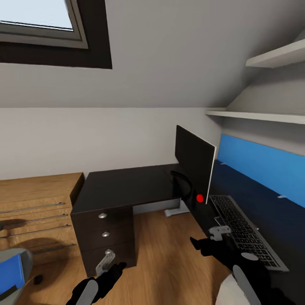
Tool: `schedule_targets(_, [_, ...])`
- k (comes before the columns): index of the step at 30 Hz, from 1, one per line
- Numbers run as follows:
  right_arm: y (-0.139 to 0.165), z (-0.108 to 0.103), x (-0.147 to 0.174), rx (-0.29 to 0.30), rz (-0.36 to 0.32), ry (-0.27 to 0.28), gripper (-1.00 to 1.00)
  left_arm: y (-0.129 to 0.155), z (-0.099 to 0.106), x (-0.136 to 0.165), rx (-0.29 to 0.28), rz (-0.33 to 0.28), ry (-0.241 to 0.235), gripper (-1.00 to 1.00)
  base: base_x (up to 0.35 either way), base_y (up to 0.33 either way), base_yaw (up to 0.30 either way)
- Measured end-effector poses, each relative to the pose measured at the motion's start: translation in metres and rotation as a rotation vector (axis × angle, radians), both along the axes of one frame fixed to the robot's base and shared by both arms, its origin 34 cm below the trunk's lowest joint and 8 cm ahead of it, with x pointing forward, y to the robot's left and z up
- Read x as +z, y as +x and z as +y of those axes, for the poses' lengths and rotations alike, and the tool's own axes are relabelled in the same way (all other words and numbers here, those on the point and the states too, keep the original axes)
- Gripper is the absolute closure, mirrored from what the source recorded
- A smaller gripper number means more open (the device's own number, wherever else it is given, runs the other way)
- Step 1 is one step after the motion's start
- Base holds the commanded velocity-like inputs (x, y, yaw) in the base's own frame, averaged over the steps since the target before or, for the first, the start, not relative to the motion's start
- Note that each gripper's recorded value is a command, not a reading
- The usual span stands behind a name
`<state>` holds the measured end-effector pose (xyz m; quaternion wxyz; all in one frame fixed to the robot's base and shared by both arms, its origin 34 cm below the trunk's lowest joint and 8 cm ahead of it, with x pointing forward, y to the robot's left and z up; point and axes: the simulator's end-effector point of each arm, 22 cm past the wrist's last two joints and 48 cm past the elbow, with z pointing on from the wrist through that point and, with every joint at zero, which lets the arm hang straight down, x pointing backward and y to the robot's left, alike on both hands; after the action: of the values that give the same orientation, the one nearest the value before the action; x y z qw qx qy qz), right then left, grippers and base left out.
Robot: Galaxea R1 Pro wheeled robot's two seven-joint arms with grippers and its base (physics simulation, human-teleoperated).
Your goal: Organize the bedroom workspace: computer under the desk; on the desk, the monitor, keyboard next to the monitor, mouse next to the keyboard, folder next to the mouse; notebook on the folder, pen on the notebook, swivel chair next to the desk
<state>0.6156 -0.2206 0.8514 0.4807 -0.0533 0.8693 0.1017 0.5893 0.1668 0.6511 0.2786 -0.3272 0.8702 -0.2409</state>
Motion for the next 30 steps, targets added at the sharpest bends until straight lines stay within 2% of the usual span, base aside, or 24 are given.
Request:
schedule_targets(12, [0.019, -0.011, 0.042, -0.023, -0.027, -0.001, -1.0, 0.001, 0.002, 0.02, 0.002, 0.0, 0.005, -1.0, 0.0, 0.0, -0.181])
schedule_targets(19, [0.02, -0.013, 0.055, -0.027, -0.032, -0.001, -1.0, 0.001, 0.003, 0.03, 0.001, 0.001, 0.01, -1.0, 0.0, 0.0, -0.2])
schedule_targets(30, [0.022, -0.026, 0.075, -0.056, -0.034, 0.003, -1.0, 0.001, 0.005, 0.047, 0.001, 0.0, 0.015, -1.0, 0.0, 0.0, -0.057])
